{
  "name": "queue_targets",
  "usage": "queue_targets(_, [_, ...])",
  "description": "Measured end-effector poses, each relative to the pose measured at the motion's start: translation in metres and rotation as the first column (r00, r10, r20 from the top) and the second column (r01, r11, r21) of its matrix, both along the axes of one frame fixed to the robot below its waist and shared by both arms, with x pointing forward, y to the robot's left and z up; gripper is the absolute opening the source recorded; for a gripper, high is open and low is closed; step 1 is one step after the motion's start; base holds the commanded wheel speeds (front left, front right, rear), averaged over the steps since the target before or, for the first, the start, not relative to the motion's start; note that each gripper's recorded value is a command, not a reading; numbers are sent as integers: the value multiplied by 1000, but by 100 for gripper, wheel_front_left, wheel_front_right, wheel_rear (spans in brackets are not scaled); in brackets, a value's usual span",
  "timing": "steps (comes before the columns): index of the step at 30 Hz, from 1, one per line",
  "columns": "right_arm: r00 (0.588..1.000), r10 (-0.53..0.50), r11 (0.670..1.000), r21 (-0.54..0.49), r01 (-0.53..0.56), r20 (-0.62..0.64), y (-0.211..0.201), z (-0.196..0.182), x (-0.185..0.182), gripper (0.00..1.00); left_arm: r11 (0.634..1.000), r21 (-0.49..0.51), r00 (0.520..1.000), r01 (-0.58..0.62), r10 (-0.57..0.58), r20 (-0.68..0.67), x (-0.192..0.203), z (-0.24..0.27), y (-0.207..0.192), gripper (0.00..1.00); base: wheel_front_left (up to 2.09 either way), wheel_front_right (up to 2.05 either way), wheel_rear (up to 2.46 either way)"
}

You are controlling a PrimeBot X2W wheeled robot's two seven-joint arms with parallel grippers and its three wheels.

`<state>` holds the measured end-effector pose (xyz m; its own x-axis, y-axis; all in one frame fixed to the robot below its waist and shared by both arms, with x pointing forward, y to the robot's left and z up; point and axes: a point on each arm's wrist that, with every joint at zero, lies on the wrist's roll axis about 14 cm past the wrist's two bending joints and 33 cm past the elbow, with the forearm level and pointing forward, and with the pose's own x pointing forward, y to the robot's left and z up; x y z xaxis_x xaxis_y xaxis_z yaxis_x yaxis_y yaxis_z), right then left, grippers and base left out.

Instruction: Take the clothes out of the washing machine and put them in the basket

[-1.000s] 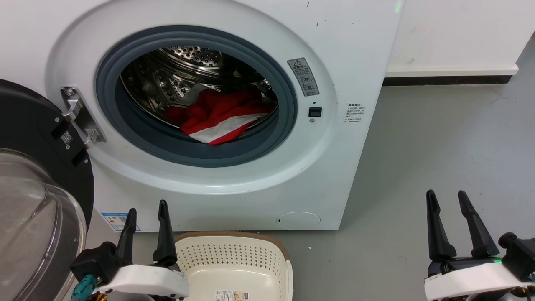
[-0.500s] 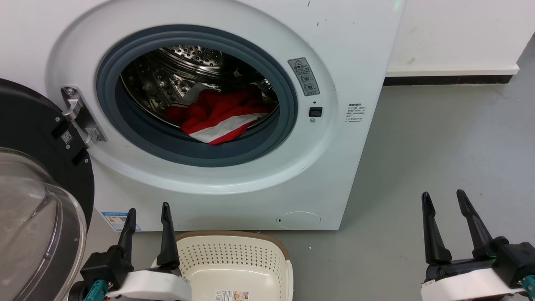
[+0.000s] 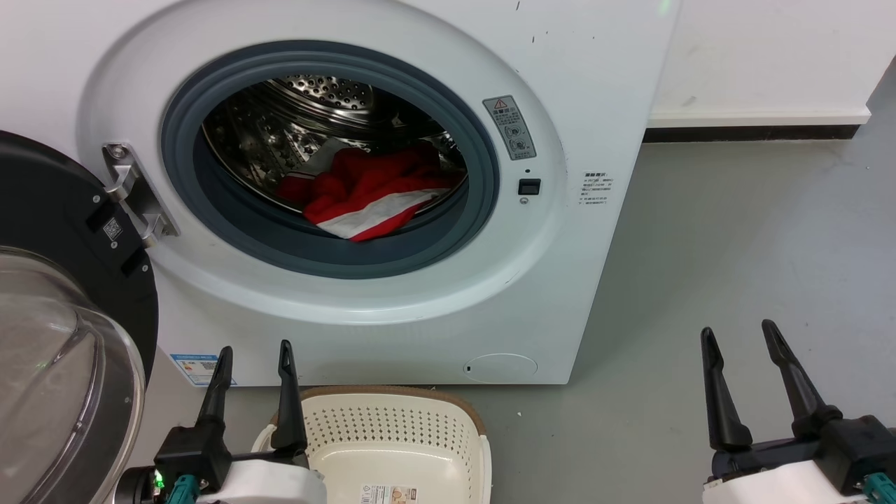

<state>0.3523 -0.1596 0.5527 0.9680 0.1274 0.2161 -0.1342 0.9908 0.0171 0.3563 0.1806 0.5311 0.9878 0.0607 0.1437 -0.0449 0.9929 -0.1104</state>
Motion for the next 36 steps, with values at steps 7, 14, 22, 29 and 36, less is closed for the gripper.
queue_targets(7, [1000,4,999,-54,-4,17,3,2,-2,100,998,56,1000,2,-2,7,-3,-1,-2,100,0,0,0])
queue_targets(14, [1000,9,998,-67,-7,24,4,2,-3,100,997,71,1000,0,0,11,-4,0,-2,100,0,0,0])
queue_targets(22, [1000,8,998,-60,-7,18,4,1,-3,100,997,71,1000,-3,3,8,-4,-1,-1,100,0,0,0])
queue_targets(29, [1000,7,998,-56,-6,15,3,0,-3,100,998,70,1000,-3,3,5,-4,-2,-1,100,0,0,0])
queue_targets(36, [1000,1,999,-52,-1,4,2,-3,-2,100,999,54,1000,-7,8,-19,2,-10,2,100,0,0,0])
